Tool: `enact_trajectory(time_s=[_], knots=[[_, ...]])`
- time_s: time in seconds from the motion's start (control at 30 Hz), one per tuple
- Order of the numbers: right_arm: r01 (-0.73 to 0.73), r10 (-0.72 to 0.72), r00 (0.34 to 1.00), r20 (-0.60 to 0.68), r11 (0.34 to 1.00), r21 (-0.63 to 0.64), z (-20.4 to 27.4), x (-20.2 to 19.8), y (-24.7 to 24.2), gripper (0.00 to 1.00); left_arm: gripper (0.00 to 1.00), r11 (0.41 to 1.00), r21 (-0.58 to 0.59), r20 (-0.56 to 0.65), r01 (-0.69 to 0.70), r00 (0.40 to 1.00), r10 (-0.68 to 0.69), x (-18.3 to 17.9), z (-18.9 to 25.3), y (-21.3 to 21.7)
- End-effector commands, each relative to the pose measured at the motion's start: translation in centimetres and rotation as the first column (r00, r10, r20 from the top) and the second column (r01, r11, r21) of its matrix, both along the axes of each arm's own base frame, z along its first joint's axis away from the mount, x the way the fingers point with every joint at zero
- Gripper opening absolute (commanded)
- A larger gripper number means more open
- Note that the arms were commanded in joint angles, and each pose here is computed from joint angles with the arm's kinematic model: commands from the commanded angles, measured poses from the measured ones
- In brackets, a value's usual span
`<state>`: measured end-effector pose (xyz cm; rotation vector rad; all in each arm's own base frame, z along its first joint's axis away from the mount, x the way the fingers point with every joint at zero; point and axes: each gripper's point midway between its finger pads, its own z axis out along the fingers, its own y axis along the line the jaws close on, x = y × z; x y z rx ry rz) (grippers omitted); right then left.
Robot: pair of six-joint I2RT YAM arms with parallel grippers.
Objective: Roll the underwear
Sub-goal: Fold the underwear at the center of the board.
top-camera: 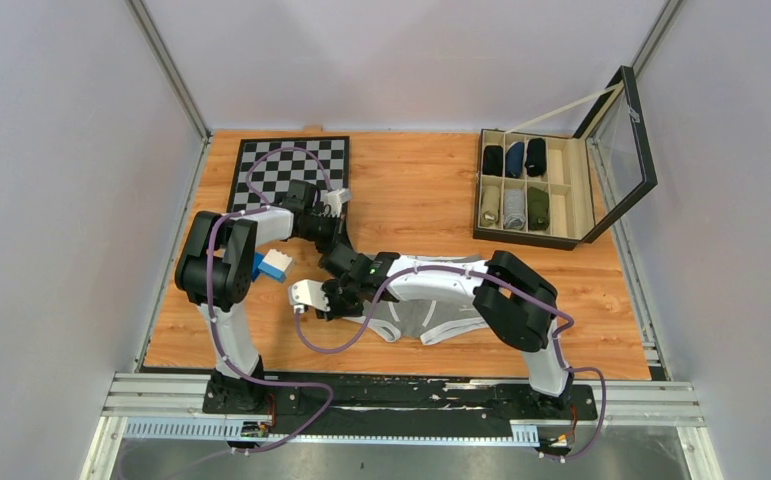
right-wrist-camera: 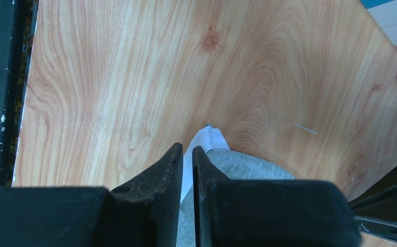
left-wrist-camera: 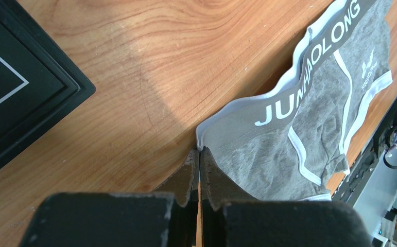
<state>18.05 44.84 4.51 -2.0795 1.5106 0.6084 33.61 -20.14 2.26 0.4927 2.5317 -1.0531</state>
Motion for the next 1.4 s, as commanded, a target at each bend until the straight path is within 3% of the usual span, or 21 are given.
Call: enact_trajectory(time_s=[0.0,0.4,0.7,1.1,1.37], knots=[[0.005,-0.008,0.998,0.057,0.998,0.061,2.9,1.1,1.1,0.13,0.00,1.000,-0.011,0.001,0.003,1.000,-0.003,0.3,-0.1,0.0],[0.006,-0.006,0.999,0.054,1.000,-0.001,-1.6,1.4,0.4,0.11,0.00,0.998,0.058,0.003,0.004,1.000,-0.004,0.9,-0.1,0.8],[0.024,-0.024,0.999,-0.024,1.000,-0.003,-3.4,1.3,0.9,0.15,0.00,0.998,0.061,0.014,-0.003,1.000,0.002,0.8,0.3,0.9],[0.001,0.002,0.999,-0.047,0.997,0.080,2.4,0.3,1.7,0.20,0.00,0.999,0.034,0.015,0.002,1.000,-0.003,0.7,0.9,0.6],[-0.035,0.042,0.996,-0.073,0.995,0.094,1.9,-0.4,2.7,0.21,0.00,0.999,0.049,0.024,0.002,1.000,-0.003,0.7,1.1,0.8]])
